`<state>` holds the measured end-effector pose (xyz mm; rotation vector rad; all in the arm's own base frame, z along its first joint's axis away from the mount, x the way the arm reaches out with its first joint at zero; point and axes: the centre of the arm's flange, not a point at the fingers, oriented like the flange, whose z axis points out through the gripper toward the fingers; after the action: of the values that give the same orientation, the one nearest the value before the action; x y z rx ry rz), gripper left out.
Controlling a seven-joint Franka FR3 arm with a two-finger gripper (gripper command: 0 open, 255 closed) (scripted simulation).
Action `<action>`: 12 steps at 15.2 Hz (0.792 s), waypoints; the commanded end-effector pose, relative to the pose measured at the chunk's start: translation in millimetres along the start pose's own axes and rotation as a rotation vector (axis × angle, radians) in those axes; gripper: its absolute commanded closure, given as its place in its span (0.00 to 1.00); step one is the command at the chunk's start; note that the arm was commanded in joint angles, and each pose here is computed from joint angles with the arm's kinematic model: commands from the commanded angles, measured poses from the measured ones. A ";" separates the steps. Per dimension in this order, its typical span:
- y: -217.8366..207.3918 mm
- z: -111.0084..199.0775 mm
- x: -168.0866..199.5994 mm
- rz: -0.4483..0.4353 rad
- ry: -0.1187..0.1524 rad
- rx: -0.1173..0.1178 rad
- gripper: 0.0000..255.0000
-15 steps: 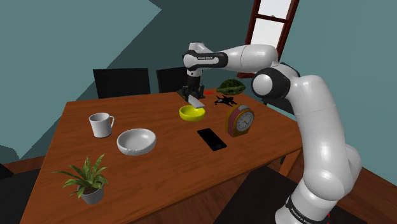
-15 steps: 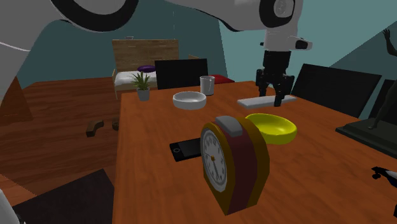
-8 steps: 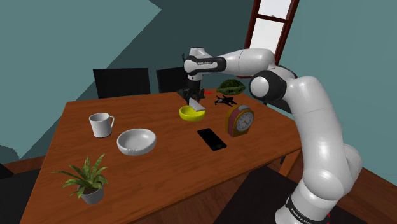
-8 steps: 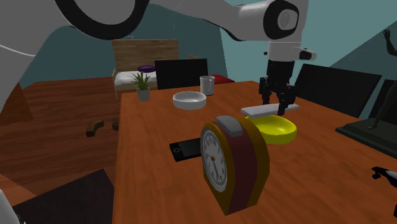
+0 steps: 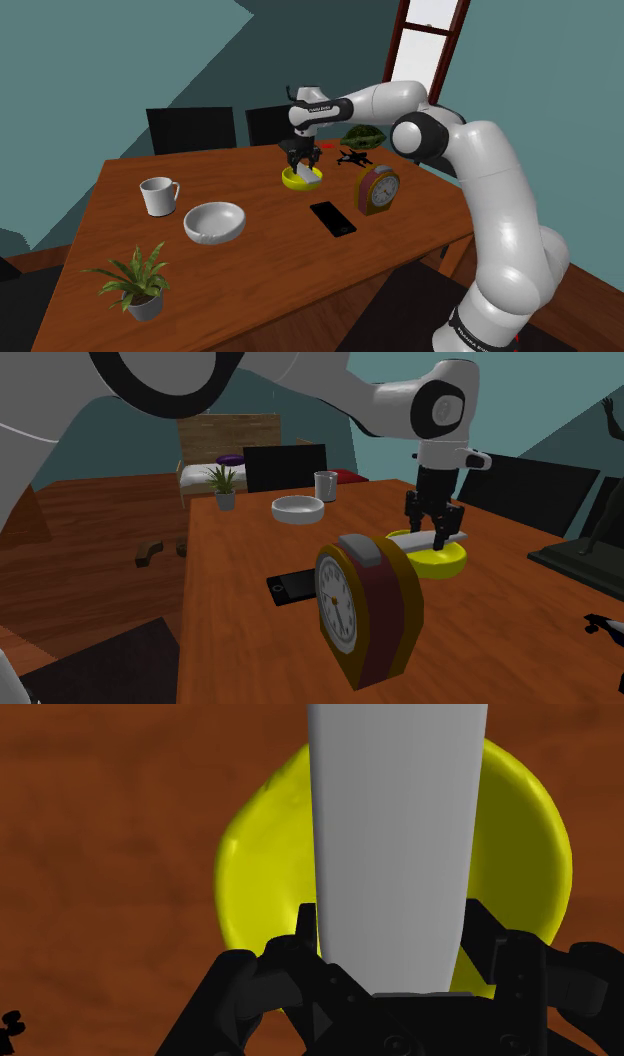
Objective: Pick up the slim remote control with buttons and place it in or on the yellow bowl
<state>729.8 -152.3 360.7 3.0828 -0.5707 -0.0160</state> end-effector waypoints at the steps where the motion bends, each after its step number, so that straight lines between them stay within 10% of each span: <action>1: -0.3 1.6 0.1 0.000 0.001 0.000 1.00; 7: -0.3 1.6 0.1 0.000 0.001 0.000 1.00; 8: -0.3 1.6 0.1 0.000 0.001 0.000 0.00; 12: -0.3 1.7 0.1 0.000 0.001 0.000 0.00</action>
<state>730.0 -152.1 359.0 3.0828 -0.5707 -0.0142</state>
